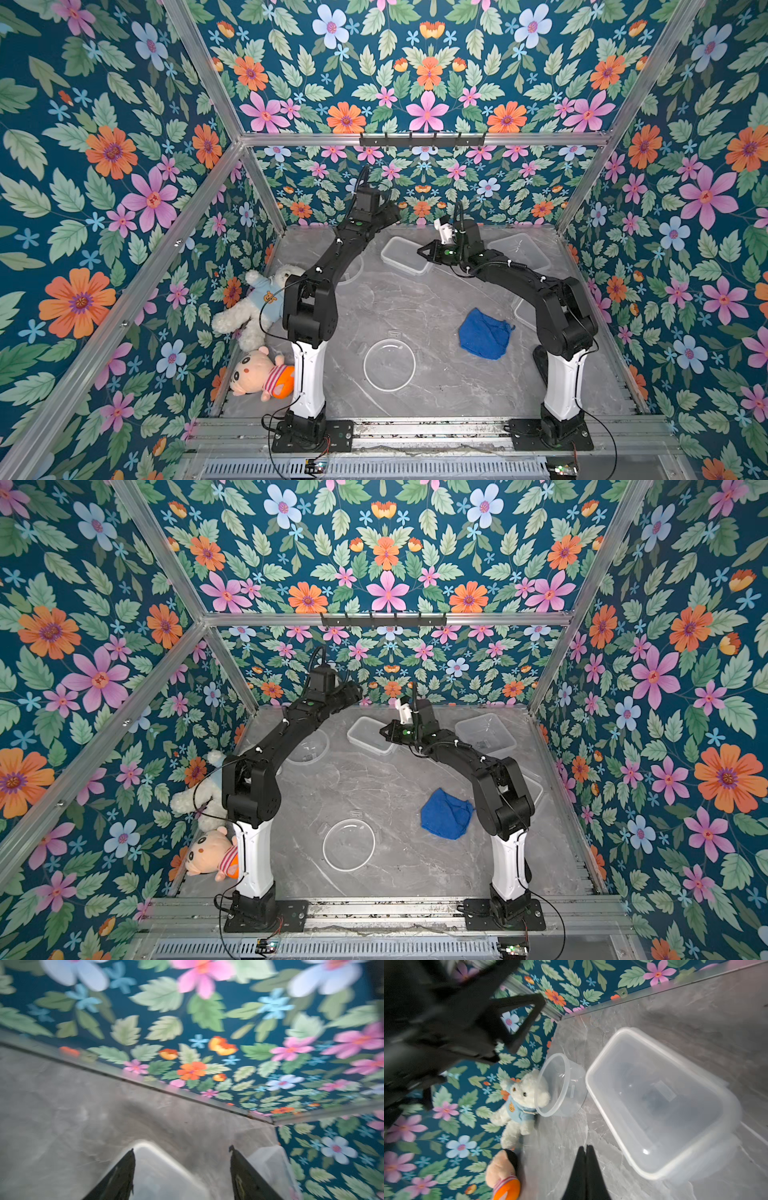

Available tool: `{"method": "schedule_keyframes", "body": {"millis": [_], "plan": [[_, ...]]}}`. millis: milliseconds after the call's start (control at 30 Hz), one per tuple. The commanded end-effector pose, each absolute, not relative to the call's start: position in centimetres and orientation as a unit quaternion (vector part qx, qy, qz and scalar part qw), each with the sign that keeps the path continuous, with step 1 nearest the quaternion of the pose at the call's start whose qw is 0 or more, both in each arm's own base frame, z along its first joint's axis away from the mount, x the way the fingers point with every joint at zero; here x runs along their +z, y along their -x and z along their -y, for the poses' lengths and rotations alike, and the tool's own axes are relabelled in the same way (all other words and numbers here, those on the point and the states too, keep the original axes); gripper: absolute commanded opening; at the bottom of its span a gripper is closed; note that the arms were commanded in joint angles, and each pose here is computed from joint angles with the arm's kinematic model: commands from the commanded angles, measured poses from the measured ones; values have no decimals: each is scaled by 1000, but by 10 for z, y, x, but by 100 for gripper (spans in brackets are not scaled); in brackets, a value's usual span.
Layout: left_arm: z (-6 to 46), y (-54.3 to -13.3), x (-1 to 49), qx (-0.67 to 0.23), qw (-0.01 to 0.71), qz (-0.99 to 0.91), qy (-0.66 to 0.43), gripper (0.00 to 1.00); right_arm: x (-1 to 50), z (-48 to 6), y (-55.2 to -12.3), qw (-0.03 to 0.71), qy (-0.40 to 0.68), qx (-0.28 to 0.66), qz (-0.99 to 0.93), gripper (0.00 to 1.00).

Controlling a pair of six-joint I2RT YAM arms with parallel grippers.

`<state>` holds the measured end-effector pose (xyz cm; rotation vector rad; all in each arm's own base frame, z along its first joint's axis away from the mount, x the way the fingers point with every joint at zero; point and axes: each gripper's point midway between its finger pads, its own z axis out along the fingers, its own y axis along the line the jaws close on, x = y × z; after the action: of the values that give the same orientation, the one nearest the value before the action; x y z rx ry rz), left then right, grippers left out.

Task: Wipe the insides of the lunch boxes
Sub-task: Open the fastener of the lunch box, then adjust the lunch box at the center of the board.

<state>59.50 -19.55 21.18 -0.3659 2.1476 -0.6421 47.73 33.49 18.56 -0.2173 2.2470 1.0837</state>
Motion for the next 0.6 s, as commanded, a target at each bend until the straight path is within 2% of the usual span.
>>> {"method": "schedule_keyframes", "body": {"millis": [0,267,433,567], "plan": [[179,-598,187,-249,400,-868,154,74,132,-322,-456,241,119,301,-915,0],[193,-606,128,-296,352,-872,168,73,94,-356,-424,193,186,259,-928,0],[207,-596,108,-326,331,-869,171,73,80,-338,-435,194,155,214,-945,0],[225,-574,105,-349,318,-866,167,73,87,-304,-458,218,112,176,-953,0]]}}
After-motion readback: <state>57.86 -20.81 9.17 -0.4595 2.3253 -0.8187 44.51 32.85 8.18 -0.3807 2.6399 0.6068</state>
